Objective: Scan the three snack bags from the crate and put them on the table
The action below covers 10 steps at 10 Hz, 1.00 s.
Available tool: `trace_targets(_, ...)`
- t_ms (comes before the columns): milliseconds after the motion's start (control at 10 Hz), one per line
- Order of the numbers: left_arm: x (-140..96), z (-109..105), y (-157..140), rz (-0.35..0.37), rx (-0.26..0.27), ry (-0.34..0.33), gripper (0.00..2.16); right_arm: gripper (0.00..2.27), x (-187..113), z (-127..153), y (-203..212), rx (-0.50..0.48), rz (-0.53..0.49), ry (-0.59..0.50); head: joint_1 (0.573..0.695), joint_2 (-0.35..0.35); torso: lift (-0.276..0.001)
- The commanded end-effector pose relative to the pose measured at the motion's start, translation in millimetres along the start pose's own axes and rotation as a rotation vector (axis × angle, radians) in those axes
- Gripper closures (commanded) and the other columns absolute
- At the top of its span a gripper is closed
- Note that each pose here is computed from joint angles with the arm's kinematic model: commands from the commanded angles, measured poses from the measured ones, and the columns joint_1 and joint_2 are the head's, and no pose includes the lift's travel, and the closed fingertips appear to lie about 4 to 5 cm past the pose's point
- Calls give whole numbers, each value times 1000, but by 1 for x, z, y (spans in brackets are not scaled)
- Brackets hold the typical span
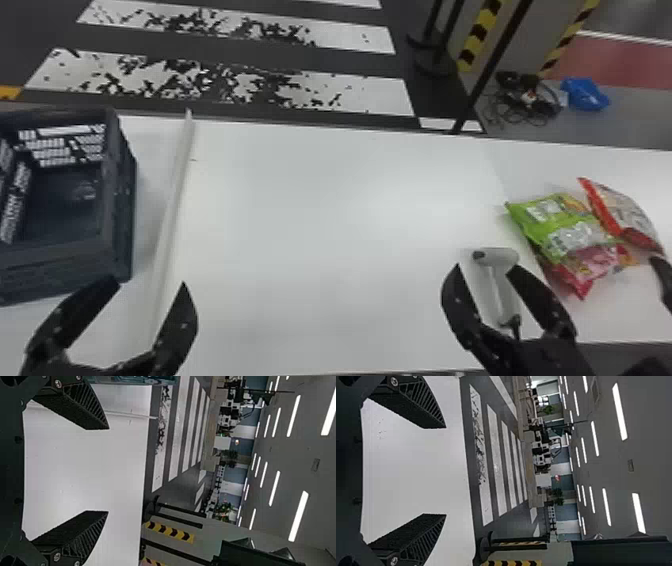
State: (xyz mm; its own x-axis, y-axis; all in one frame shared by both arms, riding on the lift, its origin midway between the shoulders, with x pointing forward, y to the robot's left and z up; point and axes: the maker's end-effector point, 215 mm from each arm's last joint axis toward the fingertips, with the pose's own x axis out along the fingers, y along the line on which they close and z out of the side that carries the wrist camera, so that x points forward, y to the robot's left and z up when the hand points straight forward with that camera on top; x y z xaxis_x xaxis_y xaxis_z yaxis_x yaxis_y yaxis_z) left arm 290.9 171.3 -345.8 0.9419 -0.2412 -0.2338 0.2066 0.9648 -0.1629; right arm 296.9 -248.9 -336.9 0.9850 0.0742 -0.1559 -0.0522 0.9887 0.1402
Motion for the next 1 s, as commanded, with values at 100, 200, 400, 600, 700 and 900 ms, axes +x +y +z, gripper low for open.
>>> trace_targets(100, 0, -3, 0, -1, -3, 4, 124, 83, -1, -1, 3, 6, 5, 2, 695, -156, -94)
trace_targets(200, 0, -3, 0, -1, -3, 4, 124, 83, -1, 0, 2, 5, 3, -3, 695, -153, -94)
trace_targets(400, 0, -4, -1, -1, -5, 7, 124, 83, -1, 1, 3, 7, 4, -4, 695, -154, -94)
trace_targets(600, 0, -5, -1, -2, -6, 9, 124, 83, -2, 1, 2, 5, 4, -6, 695, -156, -94)
trace_targets(700, 0, -5, -1, -3, -5, 9, 124, 83, -3, 1, 2, 6, 3, -7, 695, -158, -94)
trace_targets(900, 0, -5, -1, -3, -5, 9, 124, 83, -5, 5, 2, 7, 3, -21, 695, -159, -94)
